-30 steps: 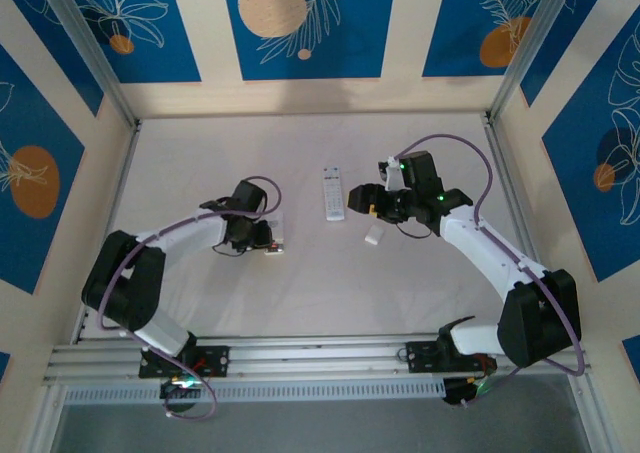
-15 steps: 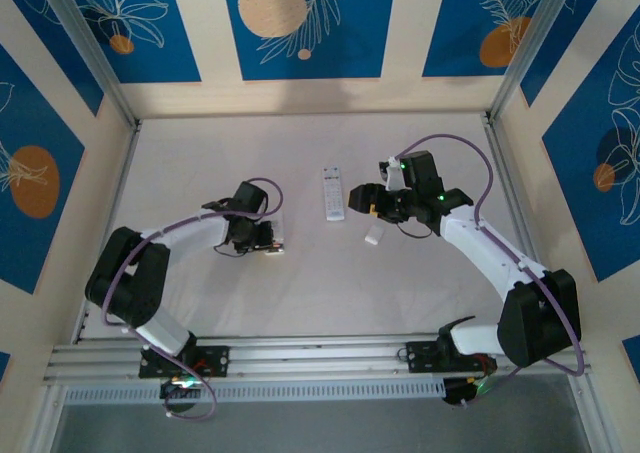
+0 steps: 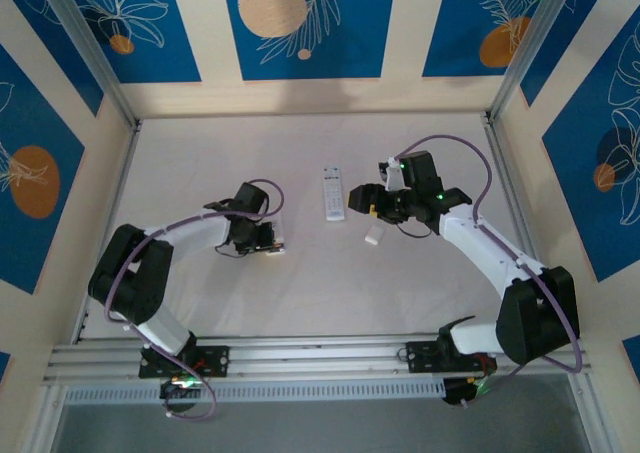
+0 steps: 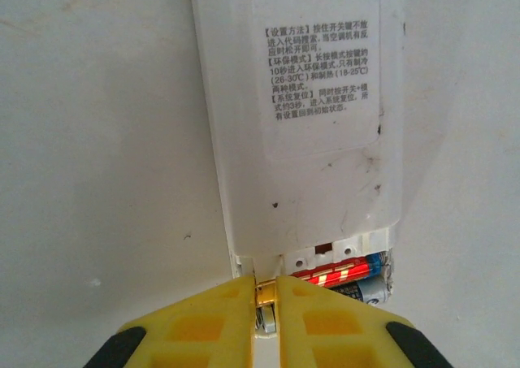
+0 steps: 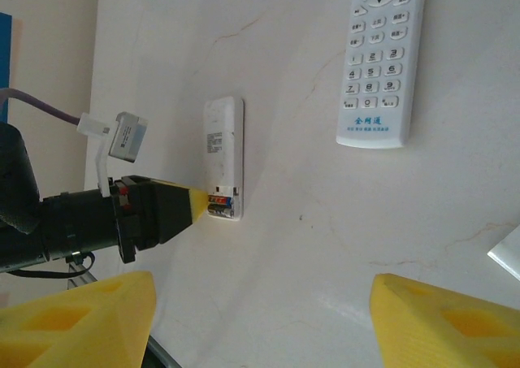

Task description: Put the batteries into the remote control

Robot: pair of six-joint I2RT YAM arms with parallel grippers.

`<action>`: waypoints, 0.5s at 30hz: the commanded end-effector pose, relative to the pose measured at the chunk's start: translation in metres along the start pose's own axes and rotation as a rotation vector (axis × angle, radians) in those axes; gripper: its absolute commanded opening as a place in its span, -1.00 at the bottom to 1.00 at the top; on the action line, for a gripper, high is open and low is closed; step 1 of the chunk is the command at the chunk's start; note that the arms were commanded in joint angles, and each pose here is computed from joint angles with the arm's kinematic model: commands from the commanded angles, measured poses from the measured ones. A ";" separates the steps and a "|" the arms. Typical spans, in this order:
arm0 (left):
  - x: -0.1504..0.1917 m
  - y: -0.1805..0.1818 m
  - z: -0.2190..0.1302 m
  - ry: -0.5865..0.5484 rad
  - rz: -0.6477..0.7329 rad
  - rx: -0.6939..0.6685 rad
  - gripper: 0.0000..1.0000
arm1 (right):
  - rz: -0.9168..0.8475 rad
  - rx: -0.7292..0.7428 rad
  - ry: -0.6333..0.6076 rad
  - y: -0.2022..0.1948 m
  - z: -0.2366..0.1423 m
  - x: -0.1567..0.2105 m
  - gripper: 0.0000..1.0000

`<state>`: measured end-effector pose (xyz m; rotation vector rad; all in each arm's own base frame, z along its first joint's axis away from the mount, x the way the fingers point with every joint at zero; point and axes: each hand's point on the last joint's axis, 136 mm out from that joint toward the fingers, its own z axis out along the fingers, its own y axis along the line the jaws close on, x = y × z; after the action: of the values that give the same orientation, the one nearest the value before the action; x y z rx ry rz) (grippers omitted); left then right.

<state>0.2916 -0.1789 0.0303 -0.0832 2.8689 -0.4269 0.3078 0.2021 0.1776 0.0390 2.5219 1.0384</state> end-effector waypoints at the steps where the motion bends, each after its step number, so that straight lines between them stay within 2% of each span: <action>1: 0.008 0.010 0.008 0.026 0.035 -0.043 -0.72 | 0.004 -0.030 0.002 0.012 -0.005 -0.007 0.41; 8: 0.010 0.018 0.011 0.044 0.121 -0.159 -0.70 | 0.008 -0.037 0.003 0.013 -0.005 -0.008 0.41; 11: 0.010 0.021 0.009 0.043 0.154 -0.214 -0.60 | 0.010 -0.038 0.004 0.013 -0.005 -0.008 0.41; 15: 0.005 0.013 0.004 0.014 0.166 -0.200 -0.38 | 0.009 -0.035 0.006 0.013 -0.006 -0.008 0.41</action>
<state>0.2916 -0.1757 0.0284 0.0935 2.8740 -0.2045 0.3103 0.2031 0.1827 0.0372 2.5134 1.0492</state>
